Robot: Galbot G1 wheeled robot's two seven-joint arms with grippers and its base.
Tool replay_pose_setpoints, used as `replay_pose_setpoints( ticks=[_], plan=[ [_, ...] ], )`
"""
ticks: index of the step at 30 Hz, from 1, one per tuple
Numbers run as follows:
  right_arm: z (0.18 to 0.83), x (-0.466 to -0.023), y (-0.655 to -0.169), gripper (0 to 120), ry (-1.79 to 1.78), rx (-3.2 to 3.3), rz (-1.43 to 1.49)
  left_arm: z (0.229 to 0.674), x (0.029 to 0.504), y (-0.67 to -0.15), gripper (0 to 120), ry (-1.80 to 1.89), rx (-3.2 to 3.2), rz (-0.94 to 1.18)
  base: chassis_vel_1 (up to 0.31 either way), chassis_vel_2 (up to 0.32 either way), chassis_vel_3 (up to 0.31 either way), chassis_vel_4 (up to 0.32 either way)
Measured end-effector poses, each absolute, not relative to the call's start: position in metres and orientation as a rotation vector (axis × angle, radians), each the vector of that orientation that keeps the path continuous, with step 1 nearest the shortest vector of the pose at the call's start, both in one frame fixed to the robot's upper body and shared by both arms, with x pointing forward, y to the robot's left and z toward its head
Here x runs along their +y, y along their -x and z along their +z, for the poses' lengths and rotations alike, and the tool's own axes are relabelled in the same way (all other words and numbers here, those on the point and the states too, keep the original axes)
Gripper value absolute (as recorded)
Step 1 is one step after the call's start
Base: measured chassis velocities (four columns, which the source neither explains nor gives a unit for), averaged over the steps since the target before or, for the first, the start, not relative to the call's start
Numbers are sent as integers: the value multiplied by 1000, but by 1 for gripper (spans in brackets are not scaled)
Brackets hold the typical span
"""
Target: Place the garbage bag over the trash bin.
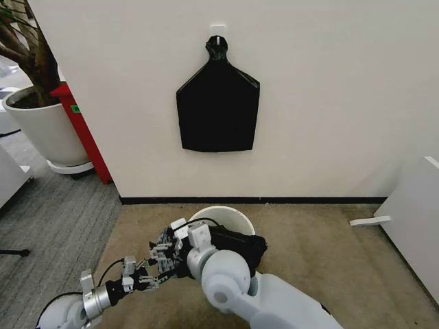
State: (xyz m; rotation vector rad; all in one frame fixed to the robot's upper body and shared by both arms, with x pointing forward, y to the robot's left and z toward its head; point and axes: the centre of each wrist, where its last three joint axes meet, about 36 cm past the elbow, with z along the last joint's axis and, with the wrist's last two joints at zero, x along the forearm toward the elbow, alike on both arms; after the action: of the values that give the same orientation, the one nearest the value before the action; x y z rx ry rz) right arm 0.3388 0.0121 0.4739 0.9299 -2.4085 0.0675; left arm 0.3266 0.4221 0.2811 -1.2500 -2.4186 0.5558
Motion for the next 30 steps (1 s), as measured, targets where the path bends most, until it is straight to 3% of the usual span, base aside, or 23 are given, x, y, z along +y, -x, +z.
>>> replay_pose_setpoints(
  ticks=[6, 11, 16, 21, 24, 27, 30],
  plan=[
    [458, 10, -330, 99, -941, -2436, 183, 282, 422, -327, 100, 1243, -2427, 561, 0, 0, 0, 0],
    [454, 12, -321, 86, -962, -2415, 185, 284, 425, -327, 100, 1239, -2429, 562, 0, 0, 0, 0],
    [454, 20, -319, 65, -973, -2406, 171, 284, 426, -328, 100, 1238, -2428, 566, 0, 0, 0, 0],
    [450, 23, -322, 52, -961, -2398, 165, 283, 424, -329, 100, 1243, -2426, 570, 0, 0, 0, 0],
    [446, 23, -323, 35, -944, -2383, 158, 283, 423, -329, 100, 1246, -2425, 572, 0, 0, 0, 0],
    [445, 22, -323, 30, -936, -2375, 156, 284, 422, -329, 100, 1249, -2425, 572, 0, 0, 0, 0],
    [445, 20, -323, 14, -934, -2362, 149, 285, 422, -330, 100, 1255, -2426, 572, 0, 0, 0, 0]
  ],
)
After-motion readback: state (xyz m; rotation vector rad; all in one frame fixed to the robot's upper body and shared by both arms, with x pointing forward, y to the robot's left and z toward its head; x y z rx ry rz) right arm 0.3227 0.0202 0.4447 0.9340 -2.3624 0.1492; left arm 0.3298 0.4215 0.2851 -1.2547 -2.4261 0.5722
